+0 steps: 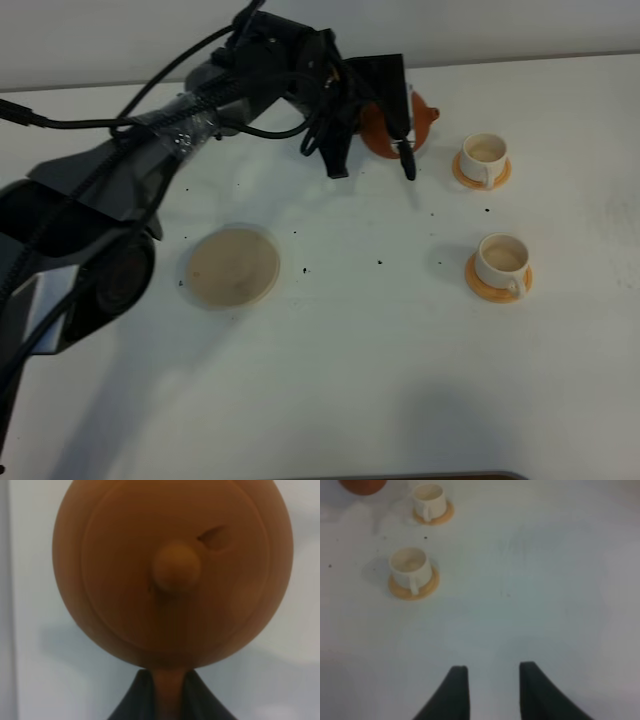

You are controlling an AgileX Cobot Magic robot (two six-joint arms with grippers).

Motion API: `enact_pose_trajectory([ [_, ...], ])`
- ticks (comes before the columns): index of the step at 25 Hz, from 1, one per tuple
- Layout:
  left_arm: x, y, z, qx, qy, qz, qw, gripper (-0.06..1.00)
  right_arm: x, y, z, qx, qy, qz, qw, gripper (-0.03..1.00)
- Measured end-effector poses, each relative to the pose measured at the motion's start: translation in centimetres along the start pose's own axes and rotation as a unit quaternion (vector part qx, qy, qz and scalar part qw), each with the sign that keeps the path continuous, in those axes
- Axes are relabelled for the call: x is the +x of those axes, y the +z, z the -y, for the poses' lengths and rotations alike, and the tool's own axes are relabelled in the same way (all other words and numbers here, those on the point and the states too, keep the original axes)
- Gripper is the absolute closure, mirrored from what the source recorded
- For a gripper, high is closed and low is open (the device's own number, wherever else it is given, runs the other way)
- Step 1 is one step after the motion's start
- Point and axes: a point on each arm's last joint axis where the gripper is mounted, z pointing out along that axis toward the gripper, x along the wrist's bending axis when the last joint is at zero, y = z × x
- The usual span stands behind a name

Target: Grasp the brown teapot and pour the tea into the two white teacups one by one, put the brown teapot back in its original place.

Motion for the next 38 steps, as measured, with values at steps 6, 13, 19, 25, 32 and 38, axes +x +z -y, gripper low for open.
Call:
enact_pose_trajectory([
  [6,-0.4,2.3,-0.8,0.001,0.044,-0.008,0.999,0.83,0.0,0.0,0.0,0.000,0.000,0.000,1.000,0.73],
  [13,-0.4,2.9,-1.5,0.006,0.082,-0.041,0.996,0.83,0.0,0.0,0.0,0.000,0.000,0.000,1.000,0.73],
  [19,-0.2,2.8,-2.2,-0.006,0.104,-0.068,0.992,0.83,0.0,0.0,0.0,0.000,0.000,0.000,1.000,0.73],
  [25,-0.3,2.6,-3.4,-0.015,0.136,-0.091,0.986,0.83,0.0,0.0,0.0,0.000,0.000,0.000,1.000,0.73],
  [32,-0.1,2.4,-4.0,-0.003,0.179,-0.122,0.976,0.83,0.0,0.0,0.0,0.000,0.000,0.000,1.000,0.73],
  [38,0.0,2.6,-4.2,0.005,0.205,-0.138,0.969,0.83,0.0,0.0,0.0,0.000,0.000,0.000,1.000,0.73],
])
